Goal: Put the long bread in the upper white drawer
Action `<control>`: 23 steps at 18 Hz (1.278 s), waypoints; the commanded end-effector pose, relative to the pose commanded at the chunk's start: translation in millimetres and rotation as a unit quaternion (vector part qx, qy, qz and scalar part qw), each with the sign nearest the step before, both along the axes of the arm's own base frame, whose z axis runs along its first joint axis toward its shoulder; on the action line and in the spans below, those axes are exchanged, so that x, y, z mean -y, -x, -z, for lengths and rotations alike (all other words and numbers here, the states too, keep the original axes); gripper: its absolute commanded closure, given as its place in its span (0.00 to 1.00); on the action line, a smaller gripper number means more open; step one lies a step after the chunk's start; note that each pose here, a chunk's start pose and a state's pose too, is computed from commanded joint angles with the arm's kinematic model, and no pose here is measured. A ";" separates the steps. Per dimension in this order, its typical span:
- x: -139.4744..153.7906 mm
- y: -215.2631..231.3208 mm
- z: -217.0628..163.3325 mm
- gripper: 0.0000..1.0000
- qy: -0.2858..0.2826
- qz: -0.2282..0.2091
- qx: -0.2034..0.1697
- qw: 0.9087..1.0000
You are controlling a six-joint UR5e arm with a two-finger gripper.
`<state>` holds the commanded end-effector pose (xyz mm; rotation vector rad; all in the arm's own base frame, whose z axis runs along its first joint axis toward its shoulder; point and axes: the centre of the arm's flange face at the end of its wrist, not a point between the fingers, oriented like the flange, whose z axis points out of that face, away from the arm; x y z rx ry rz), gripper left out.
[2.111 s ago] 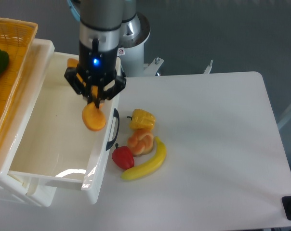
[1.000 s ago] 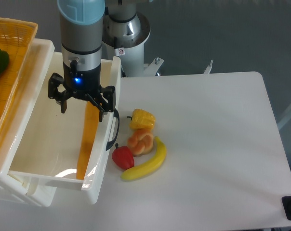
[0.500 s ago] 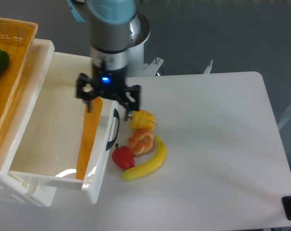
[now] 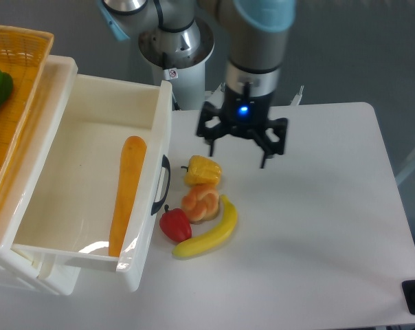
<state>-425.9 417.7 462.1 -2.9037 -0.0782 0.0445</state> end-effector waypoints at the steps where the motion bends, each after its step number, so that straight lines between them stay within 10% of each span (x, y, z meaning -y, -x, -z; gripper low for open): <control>1: 9.1 8.0 7.9 0.00 0.006 0.014 -0.001 1.000; 23: 85.3 80.2 51.8 0.00 0.114 0.094 -0.025 0.989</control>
